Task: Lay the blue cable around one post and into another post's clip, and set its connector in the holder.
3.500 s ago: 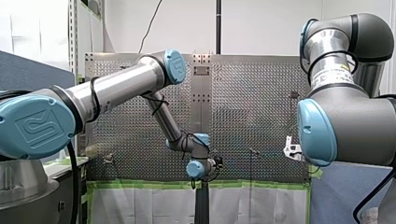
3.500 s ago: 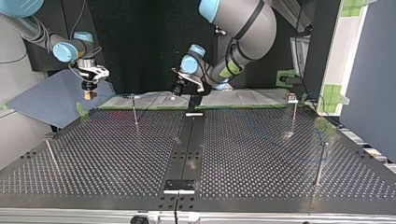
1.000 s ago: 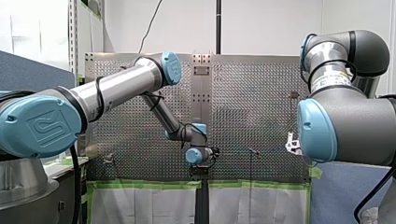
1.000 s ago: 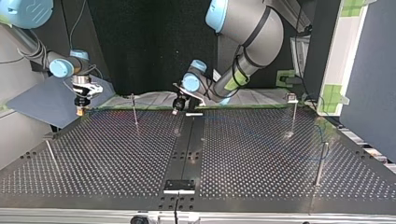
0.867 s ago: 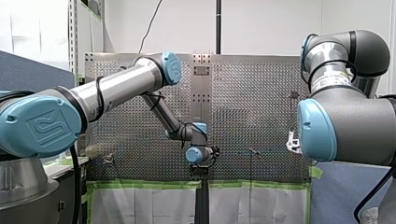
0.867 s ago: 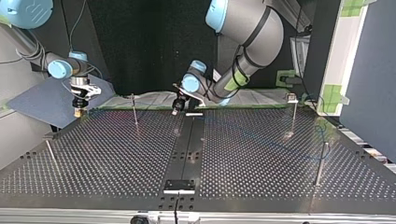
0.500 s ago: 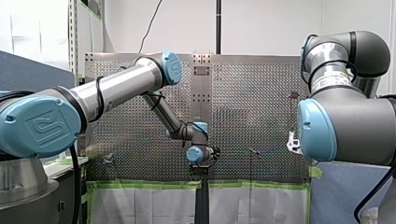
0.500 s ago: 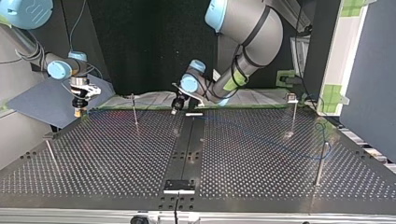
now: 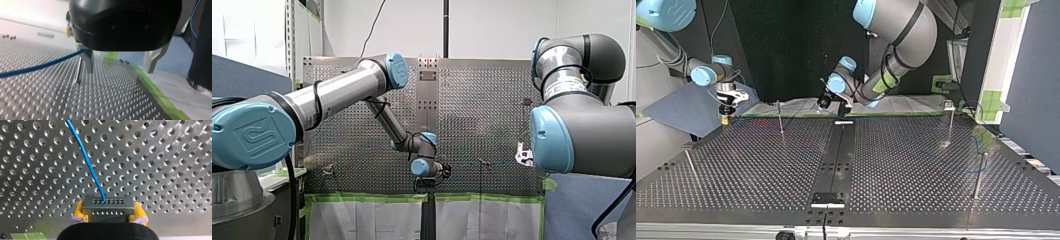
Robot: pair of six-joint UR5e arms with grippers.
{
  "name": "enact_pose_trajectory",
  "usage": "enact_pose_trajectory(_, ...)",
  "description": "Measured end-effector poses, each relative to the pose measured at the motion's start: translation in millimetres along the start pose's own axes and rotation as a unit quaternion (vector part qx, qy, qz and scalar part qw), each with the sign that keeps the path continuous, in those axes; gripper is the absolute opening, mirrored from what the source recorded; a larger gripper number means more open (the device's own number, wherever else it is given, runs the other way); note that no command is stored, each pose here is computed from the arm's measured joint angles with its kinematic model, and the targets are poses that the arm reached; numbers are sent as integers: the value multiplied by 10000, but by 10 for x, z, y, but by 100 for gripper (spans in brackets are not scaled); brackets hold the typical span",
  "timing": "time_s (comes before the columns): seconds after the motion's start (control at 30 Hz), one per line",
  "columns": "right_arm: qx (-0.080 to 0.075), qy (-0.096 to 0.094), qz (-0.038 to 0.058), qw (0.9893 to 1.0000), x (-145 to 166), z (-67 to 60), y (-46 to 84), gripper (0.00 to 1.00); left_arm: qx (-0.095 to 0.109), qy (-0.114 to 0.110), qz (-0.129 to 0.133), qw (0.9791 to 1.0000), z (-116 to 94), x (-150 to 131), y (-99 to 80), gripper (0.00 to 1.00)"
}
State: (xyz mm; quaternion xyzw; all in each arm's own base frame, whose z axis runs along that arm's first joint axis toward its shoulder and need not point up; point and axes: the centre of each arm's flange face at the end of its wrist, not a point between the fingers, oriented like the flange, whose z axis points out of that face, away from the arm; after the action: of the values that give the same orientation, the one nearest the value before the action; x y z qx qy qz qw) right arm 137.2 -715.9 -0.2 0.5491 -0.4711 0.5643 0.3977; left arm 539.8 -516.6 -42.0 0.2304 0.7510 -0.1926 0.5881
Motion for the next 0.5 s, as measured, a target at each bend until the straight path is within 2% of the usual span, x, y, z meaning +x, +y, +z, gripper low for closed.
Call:
enact_pose_trajectory(0.13,29,-10,0,10000,-7,1,-43,0,248,-19,81,9997,-78,-71,-148,100)
enact_pose_trajectory(0.27,52,-18,1,10000,-11,2,-78,0,498,-134,111,9986,-172,-197,-293,100)
enact_pose_trajectory(0.5,85,-89,11,9999,-37,-10,-136,0,729,-171,145,9971,-319,-329,-539,100)
